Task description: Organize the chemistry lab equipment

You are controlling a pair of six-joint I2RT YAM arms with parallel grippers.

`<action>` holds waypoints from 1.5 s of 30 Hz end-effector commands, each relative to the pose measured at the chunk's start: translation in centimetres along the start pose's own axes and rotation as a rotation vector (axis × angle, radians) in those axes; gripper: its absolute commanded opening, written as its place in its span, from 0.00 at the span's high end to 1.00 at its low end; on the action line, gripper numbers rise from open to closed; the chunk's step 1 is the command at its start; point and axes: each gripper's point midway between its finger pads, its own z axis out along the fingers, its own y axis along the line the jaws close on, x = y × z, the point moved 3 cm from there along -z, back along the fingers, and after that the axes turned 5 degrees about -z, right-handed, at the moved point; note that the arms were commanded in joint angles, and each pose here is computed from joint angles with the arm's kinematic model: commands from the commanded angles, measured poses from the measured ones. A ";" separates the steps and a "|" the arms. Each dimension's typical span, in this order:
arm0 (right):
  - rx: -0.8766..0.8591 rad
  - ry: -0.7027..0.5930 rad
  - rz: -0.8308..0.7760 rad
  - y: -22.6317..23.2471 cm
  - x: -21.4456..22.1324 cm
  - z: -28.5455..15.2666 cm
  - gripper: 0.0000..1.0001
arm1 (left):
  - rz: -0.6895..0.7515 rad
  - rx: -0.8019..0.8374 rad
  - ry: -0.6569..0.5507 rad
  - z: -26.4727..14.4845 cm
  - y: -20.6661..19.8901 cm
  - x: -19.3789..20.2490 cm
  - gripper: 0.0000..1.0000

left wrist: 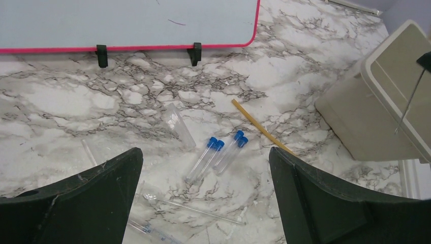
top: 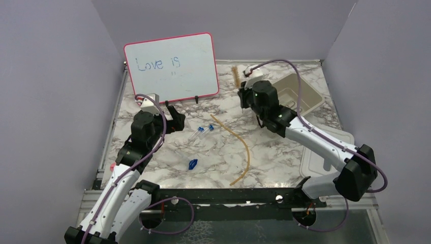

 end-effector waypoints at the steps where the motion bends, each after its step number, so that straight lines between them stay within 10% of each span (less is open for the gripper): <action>1: 0.284 0.000 0.236 -7.4 -1.5 -1.5 0.99 | 0.011 0.057 -0.006 0.0 -0.8 -0.2 0.03; 17: 0.837 0.183 0.844 -20.6 8.3 -4.2 0.99 | 0.009 0.050 -0.001 0.1 -0.6 -0.1 0.03; 45: 1.042 0.459 0.925 -20.8 17.7 0.1 0.93 | 0.010 0.035 0.014 0.4 -0.4 0.3 0.03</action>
